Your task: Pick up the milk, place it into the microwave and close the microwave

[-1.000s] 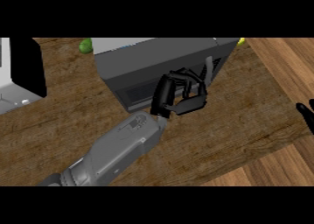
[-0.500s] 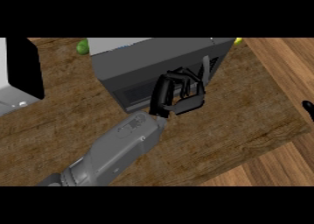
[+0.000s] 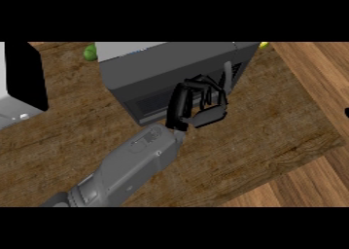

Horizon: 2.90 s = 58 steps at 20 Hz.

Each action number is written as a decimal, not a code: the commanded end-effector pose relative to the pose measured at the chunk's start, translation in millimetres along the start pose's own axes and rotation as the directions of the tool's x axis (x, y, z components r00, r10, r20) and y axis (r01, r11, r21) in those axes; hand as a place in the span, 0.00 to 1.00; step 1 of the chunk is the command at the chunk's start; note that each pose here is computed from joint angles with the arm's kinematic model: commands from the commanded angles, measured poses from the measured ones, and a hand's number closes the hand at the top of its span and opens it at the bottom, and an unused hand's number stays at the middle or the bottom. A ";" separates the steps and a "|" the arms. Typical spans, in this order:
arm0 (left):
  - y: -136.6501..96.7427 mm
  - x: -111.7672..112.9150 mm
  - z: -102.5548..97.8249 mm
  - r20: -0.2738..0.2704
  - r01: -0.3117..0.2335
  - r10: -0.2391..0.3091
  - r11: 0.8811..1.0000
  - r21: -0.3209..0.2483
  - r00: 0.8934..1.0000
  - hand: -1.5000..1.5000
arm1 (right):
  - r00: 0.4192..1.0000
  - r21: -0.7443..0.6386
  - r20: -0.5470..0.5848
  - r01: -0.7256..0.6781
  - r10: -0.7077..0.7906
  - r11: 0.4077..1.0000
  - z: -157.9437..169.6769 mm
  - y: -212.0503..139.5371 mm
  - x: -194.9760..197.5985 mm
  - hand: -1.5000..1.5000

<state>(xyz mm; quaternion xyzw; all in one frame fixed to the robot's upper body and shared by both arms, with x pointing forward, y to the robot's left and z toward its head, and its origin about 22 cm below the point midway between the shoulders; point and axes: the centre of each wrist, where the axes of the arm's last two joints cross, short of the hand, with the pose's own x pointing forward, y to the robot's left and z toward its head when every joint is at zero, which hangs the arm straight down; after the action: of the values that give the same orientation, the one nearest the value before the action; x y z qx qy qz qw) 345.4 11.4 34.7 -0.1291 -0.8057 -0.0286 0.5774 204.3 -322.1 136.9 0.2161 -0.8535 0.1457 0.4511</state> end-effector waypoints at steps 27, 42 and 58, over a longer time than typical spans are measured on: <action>5.9 -1.5 -17.3 0.019 0.001 -0.002 1.000 0.028 1.000 1.00 | 0.997 0.133 -0.018 0.083 -0.081 0.988 -15.3 -4.7 19.9 0.00; 11.2 -12.7 -15.3 -0.005 0.121 -0.121 0.993 -0.003 0.993 1.00 | 0.991 0.204 0.010 0.127 -0.131 0.971 -22.7 -4.8 28.0 0.00; 31.1 -38.0 5.5 -0.210 0.163 -0.131 0.976 0.144 0.969 1.00 | 0.993 0.199 0.001 0.117 -0.120 0.973 -17.5 -10.8 45.4 0.00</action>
<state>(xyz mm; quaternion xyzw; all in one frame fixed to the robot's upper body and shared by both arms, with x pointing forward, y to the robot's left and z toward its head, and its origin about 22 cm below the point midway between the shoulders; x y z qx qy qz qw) 346.1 -1.2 28.2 -0.1194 -0.7931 -0.0883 0.5908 203.7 -333.2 183.3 0.3121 -0.8233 0.2045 0.4278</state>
